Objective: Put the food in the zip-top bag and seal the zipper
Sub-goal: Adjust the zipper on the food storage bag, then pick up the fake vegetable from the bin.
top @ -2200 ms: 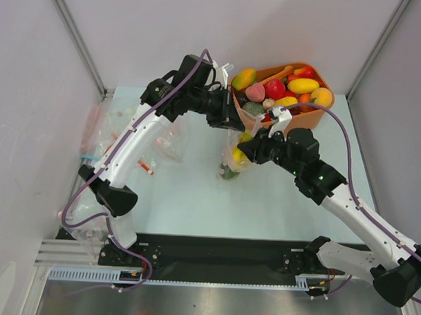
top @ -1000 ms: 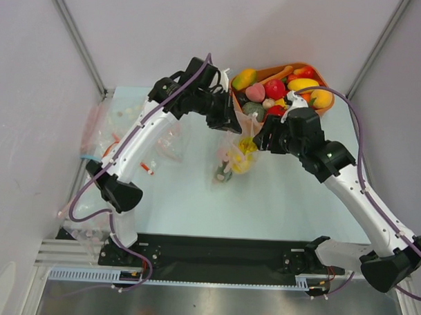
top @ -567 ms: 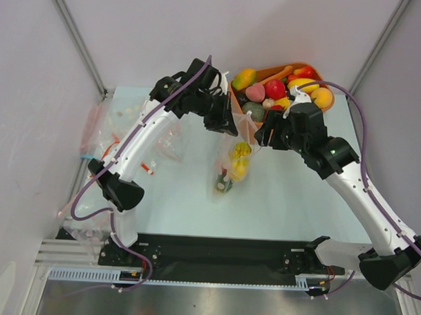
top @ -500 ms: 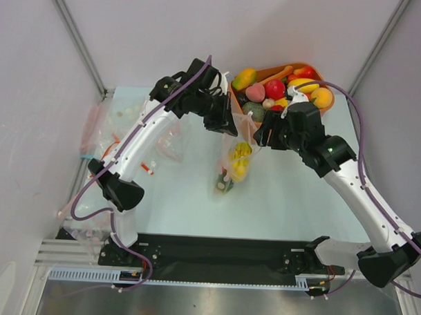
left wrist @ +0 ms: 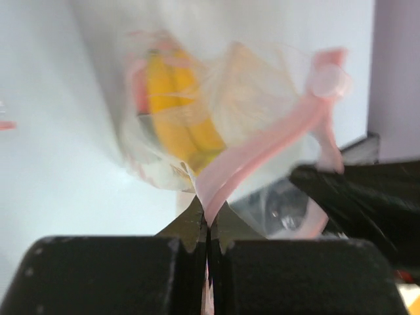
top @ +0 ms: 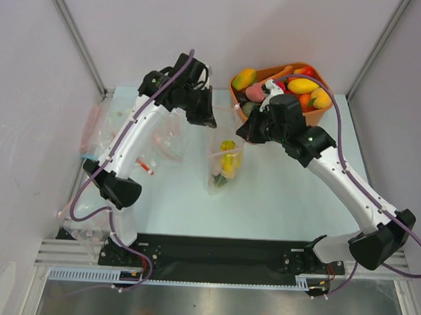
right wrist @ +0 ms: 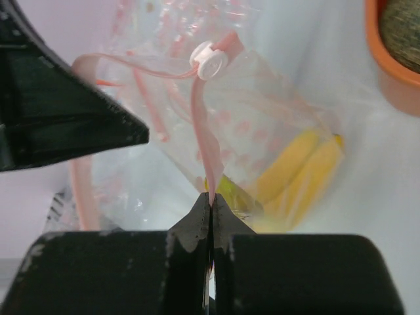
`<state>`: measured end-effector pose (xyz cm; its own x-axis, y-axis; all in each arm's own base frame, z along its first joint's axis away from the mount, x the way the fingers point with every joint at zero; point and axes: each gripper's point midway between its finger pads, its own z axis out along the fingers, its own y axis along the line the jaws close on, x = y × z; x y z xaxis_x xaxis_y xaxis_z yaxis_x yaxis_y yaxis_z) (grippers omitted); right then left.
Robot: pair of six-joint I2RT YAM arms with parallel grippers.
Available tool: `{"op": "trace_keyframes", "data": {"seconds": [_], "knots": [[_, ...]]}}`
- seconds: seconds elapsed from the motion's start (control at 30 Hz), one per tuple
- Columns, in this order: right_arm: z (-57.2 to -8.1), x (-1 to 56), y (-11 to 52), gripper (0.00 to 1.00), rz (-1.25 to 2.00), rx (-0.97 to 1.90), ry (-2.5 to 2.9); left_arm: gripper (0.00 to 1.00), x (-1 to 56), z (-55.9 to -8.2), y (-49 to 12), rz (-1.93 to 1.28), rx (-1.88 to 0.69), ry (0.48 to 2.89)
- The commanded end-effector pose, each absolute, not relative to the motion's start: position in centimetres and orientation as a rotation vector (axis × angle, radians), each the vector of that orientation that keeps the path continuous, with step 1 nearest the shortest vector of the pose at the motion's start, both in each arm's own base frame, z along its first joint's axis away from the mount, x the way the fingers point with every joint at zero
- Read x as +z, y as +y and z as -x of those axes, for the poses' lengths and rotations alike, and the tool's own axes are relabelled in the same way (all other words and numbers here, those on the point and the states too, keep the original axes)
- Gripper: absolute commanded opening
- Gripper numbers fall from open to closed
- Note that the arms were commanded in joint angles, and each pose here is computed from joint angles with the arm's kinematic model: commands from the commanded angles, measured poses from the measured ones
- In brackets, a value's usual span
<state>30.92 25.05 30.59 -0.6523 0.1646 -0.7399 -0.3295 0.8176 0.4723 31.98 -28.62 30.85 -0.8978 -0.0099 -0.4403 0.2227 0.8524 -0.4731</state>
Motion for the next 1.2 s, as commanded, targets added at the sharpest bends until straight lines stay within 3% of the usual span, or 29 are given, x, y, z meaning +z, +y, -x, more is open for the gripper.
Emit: {"op": "trace_keyframes", "data": {"seconds": [0.0, 0.3, 0.37, 0.4, 0.5, 0.53, 0.63, 0.97, 1.17], "knots": [[-32.1, 35.5, 28.5, 0.00, 0.143, 0.953, 2.002, 0.00, 32.8, -31.7, -22.9, -0.047, -0.521, 2.558], [-35.1, 31.7, 26.6, 0.00, 0.016, 0.946, 2.039, 0.00, 29.4, -32.2, -25.7, -0.077, -0.473, 2.598], [-35.2, 31.6, 25.9, 0.04, 0.007, 0.926, 2.043, 0.00, 29.1, -32.7, -26.4, -0.077, -0.480, 2.598], [-35.4, 31.8, 25.4, 0.09, -0.001, 0.913, 2.034, 0.00, 29.2, -32.7, -26.7, -0.084, -0.477, 2.594], [-35.6, 31.9, 24.2, 0.41, -0.005, 0.878, 2.034, 0.00, 29.7, -33.3, -27.6, -0.092, -0.514, 2.563], [-35.6, 31.9, 23.7, 0.57, -0.008, 0.865, 2.032, 0.00, 29.8, -33.3, -27.9, -0.098, -0.535, 2.560], [-35.9, 32.3, 22.3, 0.70, -0.018, 0.841, 2.014, 0.00, 30.1, -33.5, -28.4, -0.109, -0.563, 2.545], [-38.0, 33.9, 15.6, 0.77, -0.146, 0.722, 1.916, 0.00, 31.2, -33.6, -29.4, -0.146, -0.639, 2.502], [-41.0, 30.9, 12.6, 0.78, -0.258, 0.565, 2.018, 0.00, 32.2, -33.4, -30.1, -0.165, -0.703, 2.486]]}}
